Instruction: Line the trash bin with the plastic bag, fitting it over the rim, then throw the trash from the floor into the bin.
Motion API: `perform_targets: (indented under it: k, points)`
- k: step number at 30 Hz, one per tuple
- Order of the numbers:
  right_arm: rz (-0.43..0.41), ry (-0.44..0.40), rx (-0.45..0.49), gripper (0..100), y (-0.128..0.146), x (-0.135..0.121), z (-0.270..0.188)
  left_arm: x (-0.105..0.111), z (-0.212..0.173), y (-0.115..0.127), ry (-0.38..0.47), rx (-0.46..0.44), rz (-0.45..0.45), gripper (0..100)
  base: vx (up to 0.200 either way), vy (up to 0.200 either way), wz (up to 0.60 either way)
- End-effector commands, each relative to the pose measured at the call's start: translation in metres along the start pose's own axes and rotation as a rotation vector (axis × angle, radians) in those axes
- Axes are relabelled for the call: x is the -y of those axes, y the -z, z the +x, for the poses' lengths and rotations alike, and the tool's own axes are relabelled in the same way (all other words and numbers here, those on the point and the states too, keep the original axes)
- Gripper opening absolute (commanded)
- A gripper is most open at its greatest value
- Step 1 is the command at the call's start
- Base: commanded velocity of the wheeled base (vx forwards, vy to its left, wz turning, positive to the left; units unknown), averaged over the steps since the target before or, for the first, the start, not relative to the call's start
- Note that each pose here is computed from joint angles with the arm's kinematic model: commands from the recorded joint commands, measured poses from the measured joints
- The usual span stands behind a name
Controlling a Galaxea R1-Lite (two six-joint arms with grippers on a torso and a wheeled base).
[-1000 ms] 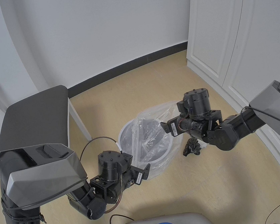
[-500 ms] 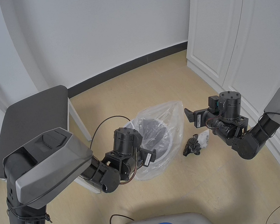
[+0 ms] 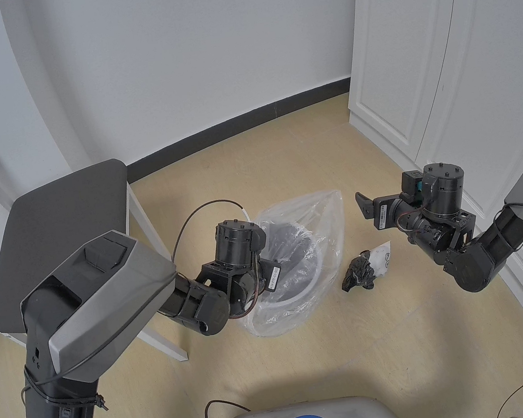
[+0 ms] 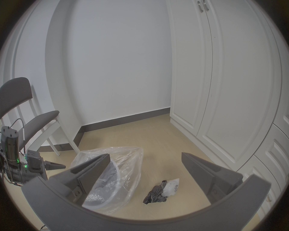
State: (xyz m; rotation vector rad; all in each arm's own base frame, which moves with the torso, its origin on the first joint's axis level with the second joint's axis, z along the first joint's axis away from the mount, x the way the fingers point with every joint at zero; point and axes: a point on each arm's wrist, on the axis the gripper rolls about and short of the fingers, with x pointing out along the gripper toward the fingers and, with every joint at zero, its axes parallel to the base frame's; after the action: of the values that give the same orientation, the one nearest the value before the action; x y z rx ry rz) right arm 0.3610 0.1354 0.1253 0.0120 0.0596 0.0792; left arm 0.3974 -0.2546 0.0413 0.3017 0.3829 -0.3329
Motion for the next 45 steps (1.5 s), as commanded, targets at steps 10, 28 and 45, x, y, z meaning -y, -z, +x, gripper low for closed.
perform_targets:
  k: [10, 28, 45]
  points:
    - [0.008, 0.017, 0.023, 100, -0.008, 0.008, 0.000, -0.023, 0.010, -0.032, -0.066, 0.035, -0.028, 0, 0.000, 0.000, 0.00]
    - [0.005, 0.017, 0.018, 100, -0.004, 0.007, 0.004, -0.085, 0.022, -0.063, -0.208, 0.078, -0.075, 0, 0.000, 0.000, 0.00]
    - [0.008, 0.016, 0.036, 100, 0.002, 0.005, 0.010, -0.124, 0.060, -0.030, -0.298, 0.042, -0.120, 0, 0.000, 0.000, 0.00]
